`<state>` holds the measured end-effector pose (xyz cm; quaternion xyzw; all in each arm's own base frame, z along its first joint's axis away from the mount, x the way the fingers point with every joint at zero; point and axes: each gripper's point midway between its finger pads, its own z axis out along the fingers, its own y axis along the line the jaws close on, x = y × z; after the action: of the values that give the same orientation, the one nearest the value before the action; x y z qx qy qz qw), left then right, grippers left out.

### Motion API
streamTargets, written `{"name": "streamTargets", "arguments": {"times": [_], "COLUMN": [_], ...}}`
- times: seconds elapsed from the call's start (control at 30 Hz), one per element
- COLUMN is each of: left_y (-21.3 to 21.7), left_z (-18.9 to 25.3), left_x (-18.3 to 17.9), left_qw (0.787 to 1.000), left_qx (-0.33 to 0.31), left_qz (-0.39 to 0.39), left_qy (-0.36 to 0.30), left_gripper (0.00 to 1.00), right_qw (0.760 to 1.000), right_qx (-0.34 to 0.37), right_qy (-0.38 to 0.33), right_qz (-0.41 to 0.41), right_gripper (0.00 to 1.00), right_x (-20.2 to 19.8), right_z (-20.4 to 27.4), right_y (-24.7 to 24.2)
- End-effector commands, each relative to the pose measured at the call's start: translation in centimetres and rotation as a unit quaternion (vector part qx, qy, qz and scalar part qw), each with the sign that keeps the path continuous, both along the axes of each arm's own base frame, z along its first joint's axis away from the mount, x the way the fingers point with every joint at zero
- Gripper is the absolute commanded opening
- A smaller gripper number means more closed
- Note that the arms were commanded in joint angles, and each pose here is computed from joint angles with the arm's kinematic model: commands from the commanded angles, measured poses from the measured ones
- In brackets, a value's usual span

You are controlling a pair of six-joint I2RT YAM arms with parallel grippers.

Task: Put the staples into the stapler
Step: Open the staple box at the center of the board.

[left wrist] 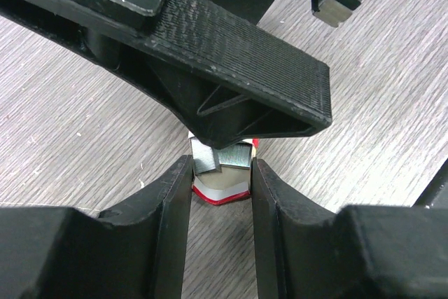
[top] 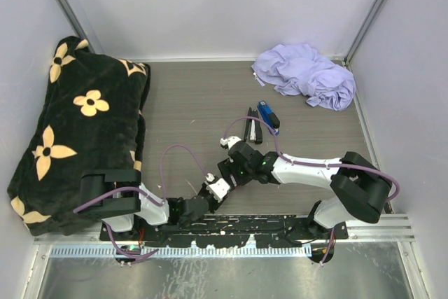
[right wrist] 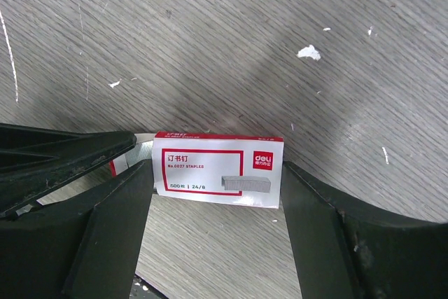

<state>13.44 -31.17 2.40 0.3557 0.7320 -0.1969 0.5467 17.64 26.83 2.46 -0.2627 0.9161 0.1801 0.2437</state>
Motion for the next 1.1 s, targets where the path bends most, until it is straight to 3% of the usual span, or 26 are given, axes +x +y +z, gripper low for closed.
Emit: {"name": "streamTargets", "arguments": {"times": [0.0,0.47,0.87,1.07], "left_y": [0.8,0.7,0.6,0.3], "left_z": [-0.7,0.8,0.1,0.5], "left_x": [-0.3,-0.3,-0.5,-0.8], "left_qw": [0.999,1.000,0.999,0.999], "left_qx": [0.031,0.021,0.036,0.021], "left_qz": [-0.008,-0.008,-0.014,-0.025], "left_qy": [0.001,0.000,0.004,0.009], "left_gripper": [0.33,0.32,0.32,0.58], "right_qw": [0.999,0.997,0.997,0.999], "right_qx": [-0.012,-0.051,-0.045,-0.019], "right_qy": [-0.042,-0.048,-0.047,-0.035], "right_qz": [-0.023,-0.020,-0.032,-0.021], "right_gripper": [0.76,0.77,0.77,0.78], "right_x": [2.0,2.1,2.4,1.9], "right_z": [1.3,0.3,0.7,1.1], "right_y": [-1.1,-2.4,-2.1,-1.1]}}
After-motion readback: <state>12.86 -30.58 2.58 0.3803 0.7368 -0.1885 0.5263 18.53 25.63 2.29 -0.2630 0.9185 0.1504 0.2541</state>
